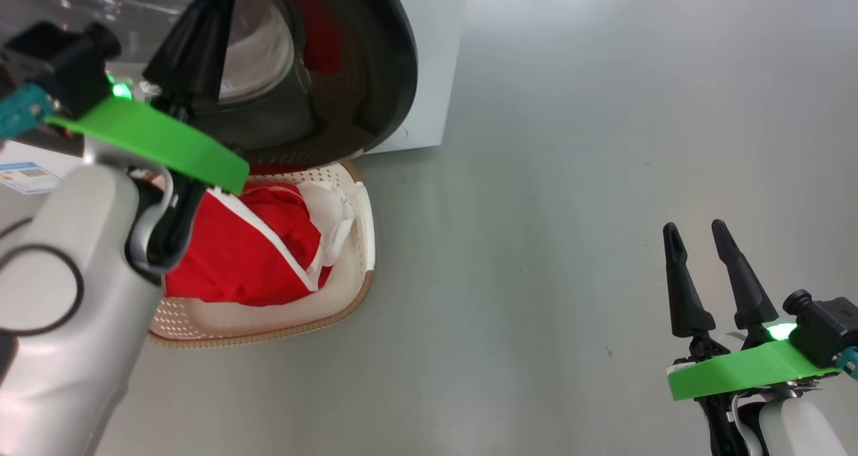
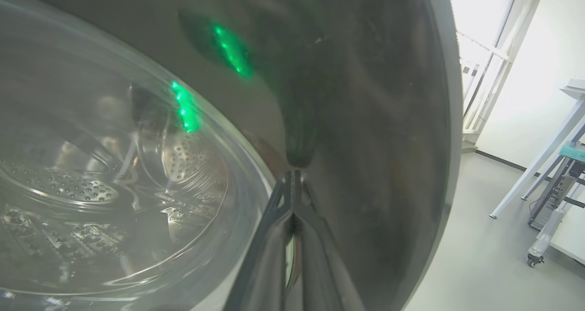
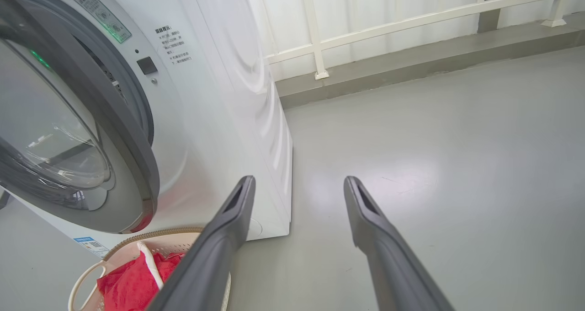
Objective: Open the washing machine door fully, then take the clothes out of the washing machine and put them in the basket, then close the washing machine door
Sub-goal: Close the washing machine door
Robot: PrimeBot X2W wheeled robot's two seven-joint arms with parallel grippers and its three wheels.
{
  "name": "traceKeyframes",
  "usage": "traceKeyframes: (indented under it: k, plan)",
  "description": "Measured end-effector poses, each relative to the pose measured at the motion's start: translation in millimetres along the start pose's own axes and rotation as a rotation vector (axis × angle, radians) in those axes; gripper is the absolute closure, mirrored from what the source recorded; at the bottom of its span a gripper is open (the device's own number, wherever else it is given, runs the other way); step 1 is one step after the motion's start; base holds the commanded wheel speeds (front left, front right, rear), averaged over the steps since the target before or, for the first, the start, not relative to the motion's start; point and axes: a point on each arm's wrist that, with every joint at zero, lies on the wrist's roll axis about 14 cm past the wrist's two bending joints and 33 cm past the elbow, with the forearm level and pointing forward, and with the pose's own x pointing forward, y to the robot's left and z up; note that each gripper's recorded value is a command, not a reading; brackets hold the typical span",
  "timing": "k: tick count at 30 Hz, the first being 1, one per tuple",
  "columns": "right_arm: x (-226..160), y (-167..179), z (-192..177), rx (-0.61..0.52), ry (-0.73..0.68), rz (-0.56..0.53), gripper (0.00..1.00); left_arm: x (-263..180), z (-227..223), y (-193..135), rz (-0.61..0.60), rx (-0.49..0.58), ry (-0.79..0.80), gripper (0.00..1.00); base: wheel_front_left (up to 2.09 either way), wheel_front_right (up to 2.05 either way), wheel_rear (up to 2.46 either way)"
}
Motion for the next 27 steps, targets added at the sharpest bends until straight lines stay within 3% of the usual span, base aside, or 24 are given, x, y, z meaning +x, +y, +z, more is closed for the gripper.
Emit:
traceKeyframes:
  k: [21, 27]
  plan:
    - [-22, 22, 4, -0.037, -0.003, 0.071, 0.00, -128, -20, 25, 0.237, 0.011, 0.079, 1.00, 0.00, 0.00, 0.00]
    - [-32, 25, 6, -0.040, -0.008, 0.082, 0.00, -167, -22, 32, 0.314, 0.027, 0.092, 0.93, 0.00, 0.00, 0.00]
